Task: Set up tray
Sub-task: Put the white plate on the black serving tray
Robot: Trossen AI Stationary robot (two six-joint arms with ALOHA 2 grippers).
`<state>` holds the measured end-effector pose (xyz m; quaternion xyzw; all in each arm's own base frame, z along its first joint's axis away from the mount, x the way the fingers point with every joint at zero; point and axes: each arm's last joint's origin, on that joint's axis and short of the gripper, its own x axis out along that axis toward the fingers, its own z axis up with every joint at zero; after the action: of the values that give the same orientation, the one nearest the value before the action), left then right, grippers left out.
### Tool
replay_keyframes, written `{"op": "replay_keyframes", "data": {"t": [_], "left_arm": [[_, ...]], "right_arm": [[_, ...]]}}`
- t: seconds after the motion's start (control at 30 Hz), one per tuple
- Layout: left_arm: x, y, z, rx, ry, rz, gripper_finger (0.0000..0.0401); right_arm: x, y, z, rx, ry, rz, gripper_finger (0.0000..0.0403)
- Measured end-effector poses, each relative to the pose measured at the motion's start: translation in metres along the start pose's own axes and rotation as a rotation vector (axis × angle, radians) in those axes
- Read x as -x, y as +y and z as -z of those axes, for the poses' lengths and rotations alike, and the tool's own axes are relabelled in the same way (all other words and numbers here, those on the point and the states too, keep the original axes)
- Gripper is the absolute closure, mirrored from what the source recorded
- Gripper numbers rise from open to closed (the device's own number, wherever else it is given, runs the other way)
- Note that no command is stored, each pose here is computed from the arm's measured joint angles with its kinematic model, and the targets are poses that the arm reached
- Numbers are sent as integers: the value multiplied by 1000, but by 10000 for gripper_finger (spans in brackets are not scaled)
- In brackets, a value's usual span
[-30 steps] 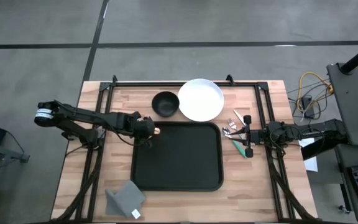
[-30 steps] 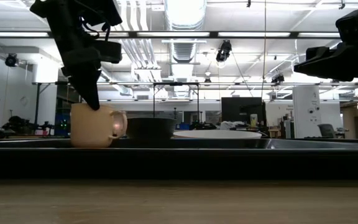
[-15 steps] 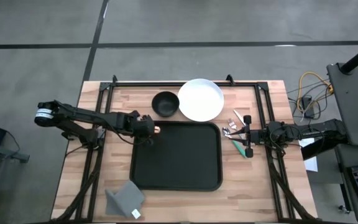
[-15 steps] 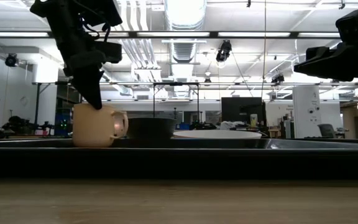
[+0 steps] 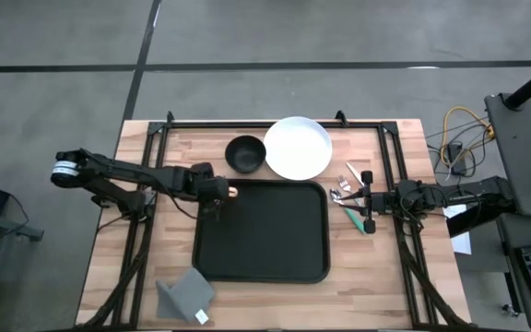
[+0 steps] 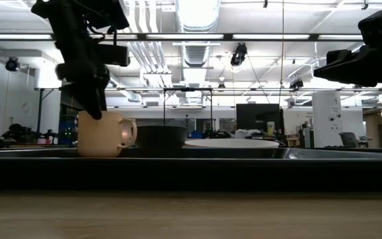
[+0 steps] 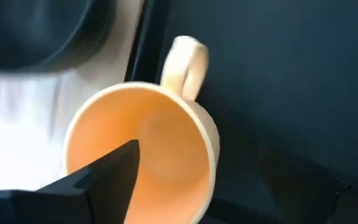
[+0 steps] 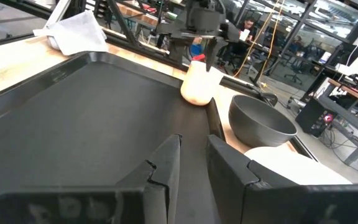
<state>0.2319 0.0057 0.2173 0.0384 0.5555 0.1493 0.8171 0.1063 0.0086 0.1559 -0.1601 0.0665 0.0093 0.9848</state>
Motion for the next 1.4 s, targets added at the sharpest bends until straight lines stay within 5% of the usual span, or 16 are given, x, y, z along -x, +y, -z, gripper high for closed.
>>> {"op": "replay_keyframes", "data": {"t": [0.13, 0.3, 0.43, 0.6, 0.97, 1.4], "left_arm": [[9, 2, -6, -33, -18, 7, 86], [32, 5, -24, 144, -76, 26, 86], [52, 4, -31, 136, -91, 39, 86], [68, -4, -36, 66, -371, 97, 86], [67, -12, 19, -122, -937, 385, 86], [58, 1, 76, -77, -1108, 385, 86]], "right_arm": [[0, 0, 0, 0, 0, 0, 335], [0, 0, 0, 0, -1, 1, 335], [0, 0, 0, -1, -1, 1, 335], [0, 0, 0, 0, 0, 1, 335], [0, 0, 0, 0, 0, 0, 335], [0, 0, 0, -1, -1, 1, 335]]}}
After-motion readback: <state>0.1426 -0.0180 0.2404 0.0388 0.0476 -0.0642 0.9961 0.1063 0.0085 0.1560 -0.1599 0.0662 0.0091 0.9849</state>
